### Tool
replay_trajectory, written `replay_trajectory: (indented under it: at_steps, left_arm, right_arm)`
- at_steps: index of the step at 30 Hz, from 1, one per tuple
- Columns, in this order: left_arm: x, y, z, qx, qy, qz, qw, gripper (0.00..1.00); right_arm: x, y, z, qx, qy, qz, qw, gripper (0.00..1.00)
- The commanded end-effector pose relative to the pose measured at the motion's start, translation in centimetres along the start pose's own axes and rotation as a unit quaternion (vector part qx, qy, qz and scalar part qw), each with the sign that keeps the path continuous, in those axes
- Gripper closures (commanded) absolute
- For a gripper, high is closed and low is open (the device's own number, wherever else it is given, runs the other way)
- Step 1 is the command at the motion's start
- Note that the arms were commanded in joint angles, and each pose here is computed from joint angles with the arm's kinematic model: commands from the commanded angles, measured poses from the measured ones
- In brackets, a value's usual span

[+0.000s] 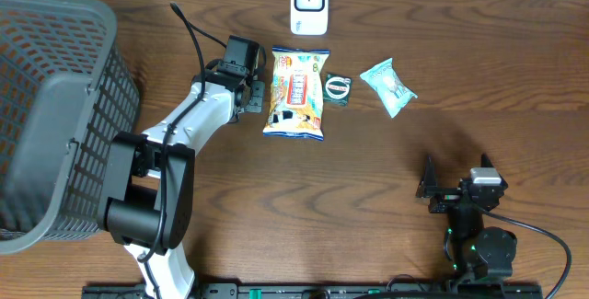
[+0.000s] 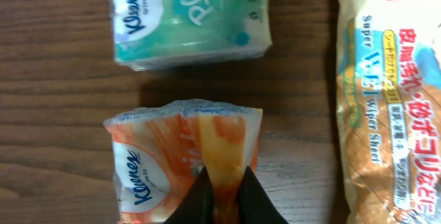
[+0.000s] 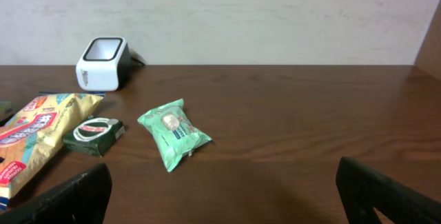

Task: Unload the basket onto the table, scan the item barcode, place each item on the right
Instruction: 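Hold the orange tissue pack under the scanner with the left gripper, then place the orange tissue pack on the table and pull the gripper back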

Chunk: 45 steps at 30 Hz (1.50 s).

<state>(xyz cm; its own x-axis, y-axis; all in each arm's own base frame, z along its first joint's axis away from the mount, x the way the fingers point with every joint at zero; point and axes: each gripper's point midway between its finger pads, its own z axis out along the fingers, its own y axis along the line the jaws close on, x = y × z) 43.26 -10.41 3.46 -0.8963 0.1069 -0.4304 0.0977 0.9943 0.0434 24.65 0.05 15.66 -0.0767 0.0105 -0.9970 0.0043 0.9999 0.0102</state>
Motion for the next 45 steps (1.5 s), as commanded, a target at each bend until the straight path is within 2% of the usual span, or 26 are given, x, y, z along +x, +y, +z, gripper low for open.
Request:
replay_trajectory:
  at_steps: [1,4,6,11,14,17,20,24,27,32,37,45]
  left_arm:
    - [0.3,0.7,0.6,-0.019,0.005,-0.005,1.000,0.71]
    - [0.0,0.7,0.3,-0.018,0.003,-0.006,1.000,0.70]
    - [-0.4,0.5,-0.3,-0.017,-0.005,-0.005,1.000,0.64]
    - [-2.7,0.4,-4.1,-0.004,-0.052,-0.012,0.999,0.59]
    - [-4.3,0.7,-7.8,0.003,-0.093,-0.020,0.995,0.43]
    - [-5.2,1.0,-12.1,0.009,-0.131,-0.030,0.991,0.41]
    - [-5.4,1.5,-16.6,0.015,-0.166,-0.034,0.985,0.33]
    - [-4.5,2.3,-22.0,0.021,-0.202,-0.039,0.978,0.17]
    - [-2.6,2.9,-24.6,0.021,-0.201,-0.038,0.979,0.02]
    - [1.4,3.7,-26.5,0.014,-0.163,-0.034,0.986,0.02]
    - [4.9,4.3,-26.3,0.004,-0.103,-0.026,0.994,0.02]
    - [6.2,4.4,-25.8,-0.001,-0.071,-0.021,0.997,0.02]
  right_arm:
    - [0.1,-0.2,0.0,0.003,0.002,0.005,1.000,0.01]
    - [0.1,-0.2,0.0,0.003,0.002,0.005,1.000,0.01]
    - [0.1,-0.2,0.0,0.003,0.002,0.005,1.000,0.01]
    - [0.1,-0.2,0.0,0.003,0.002,0.005,1.000,0.01]
    - [0.1,-0.2,0.0,0.003,0.002,0.005,1.000,0.01]
    - [0.1,-0.2,0.0,0.003,0.002,0.005,1.000,0.01]
    - [0.1,-0.2,0.0,0.003,0.002,0.005,1.000,0.01]
    - [0.1,-0.2,0.0,0.003,0.002,0.005,1.000,0.01]
    - [0.1,-0.2,0.0,0.003,0.002,0.005,1.000,0.01]
    - [0.1,-0.2,0.0,0.003,0.002,0.005,1.000,0.01]
    - [0.1,-0.2,0.0,0.003,0.002,0.005,1.000,0.01]
    - [0.1,-0.2,0.0,0.003,0.002,0.005,1.000,0.01]
